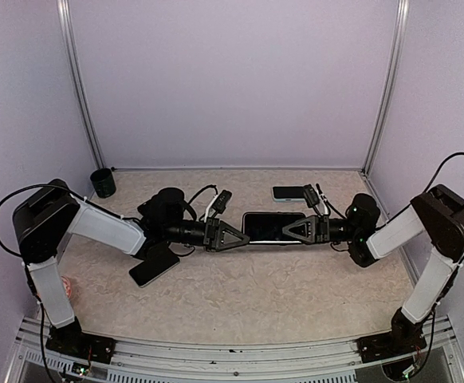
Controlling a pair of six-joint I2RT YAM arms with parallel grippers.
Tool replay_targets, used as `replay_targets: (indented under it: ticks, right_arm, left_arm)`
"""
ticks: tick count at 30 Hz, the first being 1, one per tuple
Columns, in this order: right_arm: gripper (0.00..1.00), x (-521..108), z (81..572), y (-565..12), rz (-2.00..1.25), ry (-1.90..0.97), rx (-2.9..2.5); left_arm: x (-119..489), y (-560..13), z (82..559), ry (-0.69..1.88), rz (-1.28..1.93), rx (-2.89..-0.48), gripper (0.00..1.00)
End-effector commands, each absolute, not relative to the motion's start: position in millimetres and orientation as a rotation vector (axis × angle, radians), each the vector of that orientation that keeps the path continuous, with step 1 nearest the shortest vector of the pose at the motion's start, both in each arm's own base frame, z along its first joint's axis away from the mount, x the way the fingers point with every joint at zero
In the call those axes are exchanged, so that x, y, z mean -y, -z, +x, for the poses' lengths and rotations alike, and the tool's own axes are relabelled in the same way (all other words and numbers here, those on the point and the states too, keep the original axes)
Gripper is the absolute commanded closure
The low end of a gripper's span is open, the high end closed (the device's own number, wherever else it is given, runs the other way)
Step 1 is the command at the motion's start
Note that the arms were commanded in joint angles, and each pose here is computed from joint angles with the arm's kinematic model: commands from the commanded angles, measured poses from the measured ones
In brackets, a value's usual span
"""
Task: Put the phone into the phone case
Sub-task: Press the phone against the phone case, then place the phone with the phone case at the center of the board.
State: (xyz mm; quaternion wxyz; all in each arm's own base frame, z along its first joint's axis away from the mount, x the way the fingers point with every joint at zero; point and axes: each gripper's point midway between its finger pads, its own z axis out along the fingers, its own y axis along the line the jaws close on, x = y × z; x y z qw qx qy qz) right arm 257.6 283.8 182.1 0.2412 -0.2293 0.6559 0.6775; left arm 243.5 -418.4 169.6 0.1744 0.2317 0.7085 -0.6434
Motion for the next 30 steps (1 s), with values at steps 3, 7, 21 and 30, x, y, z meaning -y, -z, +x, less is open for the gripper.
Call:
replay_targets:
  ticks: [3, 7, 21, 30]
  right_arm:
    - [1.00, -274.0, 262.7, -195.9, -0.637, -1.830, -1.704]
    - [1.00, -273.6, 266.9, -192.9, -0.621, -1.812, -1.724]
    - [1.00, -271.0, 304.3, -151.1, -0.484, -1.670, -1.981]
    - [1.00, -258.8, 326.5, -143.5, -0.415, -1.581, -2.053]
  left_arm:
    - [397.0, -195.9, 247.8, 1.880, 0.658, -1.912, 0.77]
    - [389.5, -195.1, 254.9, 1.855, 0.616, -1.918, 0.60]
    - [379.6, -185.7, 270.8, 1.704, 0.544, -1.973, 0.25]
    - [378.5, -183.8, 272.3, 1.655, 0.539, -1.986, 0.01]
